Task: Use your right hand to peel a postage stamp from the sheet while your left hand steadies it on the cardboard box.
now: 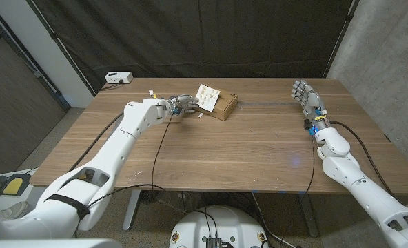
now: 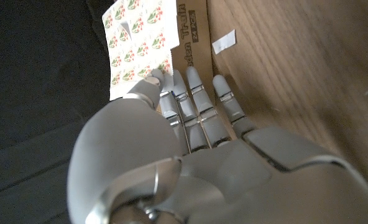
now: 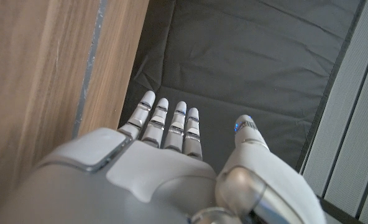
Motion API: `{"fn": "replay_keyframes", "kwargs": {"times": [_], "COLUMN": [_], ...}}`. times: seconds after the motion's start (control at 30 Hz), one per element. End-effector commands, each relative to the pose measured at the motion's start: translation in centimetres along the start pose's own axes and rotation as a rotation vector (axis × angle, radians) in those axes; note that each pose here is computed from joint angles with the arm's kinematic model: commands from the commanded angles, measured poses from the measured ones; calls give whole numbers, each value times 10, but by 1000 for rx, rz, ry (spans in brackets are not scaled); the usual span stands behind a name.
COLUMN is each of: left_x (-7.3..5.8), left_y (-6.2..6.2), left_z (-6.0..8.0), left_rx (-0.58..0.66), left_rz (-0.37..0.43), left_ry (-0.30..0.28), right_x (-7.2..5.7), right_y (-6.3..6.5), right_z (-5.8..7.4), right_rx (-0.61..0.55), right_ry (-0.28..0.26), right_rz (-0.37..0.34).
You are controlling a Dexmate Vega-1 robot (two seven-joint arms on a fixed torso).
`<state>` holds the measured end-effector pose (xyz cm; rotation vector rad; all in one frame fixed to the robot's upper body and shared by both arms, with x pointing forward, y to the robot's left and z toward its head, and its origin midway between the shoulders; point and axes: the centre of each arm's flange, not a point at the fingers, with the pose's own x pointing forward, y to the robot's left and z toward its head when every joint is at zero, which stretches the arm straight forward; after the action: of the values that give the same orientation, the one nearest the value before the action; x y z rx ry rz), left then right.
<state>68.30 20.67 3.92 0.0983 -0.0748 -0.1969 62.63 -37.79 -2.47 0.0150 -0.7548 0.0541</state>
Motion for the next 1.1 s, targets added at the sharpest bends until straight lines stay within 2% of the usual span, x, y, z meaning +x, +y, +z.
{"fn": "replay_keyframes", "kwargs": {"times": [0.03, 0.23, 0.37, 0.5, 0.8, 1.1], "left_x": [-4, -6, -7, -7, -11, -11], "left_y": [-8, -12, -13, -13, -17, -24], "left_z": [32, 48, 58, 64, 84, 97], "left_rx": [97, 121, 142, 148, 187, 200], "left_rz": [-136, -195, -217, -223, -235, -269], "left_ry": [-109, -148, -161, -163, -162, -163], "right_x": [-2, -5, -9, -11, -18, -25], "right_y": [24, 43, 58, 66, 94, 117], "right_z": [33, 55, 69, 73, 85, 95], "right_rx": [-309, -497, -610, -656, -795, -907], "right_ry": [-10, -63, -125, -149, -261, -354], "right_rz": [-1, 3, -11, -20, -45, -64]}}
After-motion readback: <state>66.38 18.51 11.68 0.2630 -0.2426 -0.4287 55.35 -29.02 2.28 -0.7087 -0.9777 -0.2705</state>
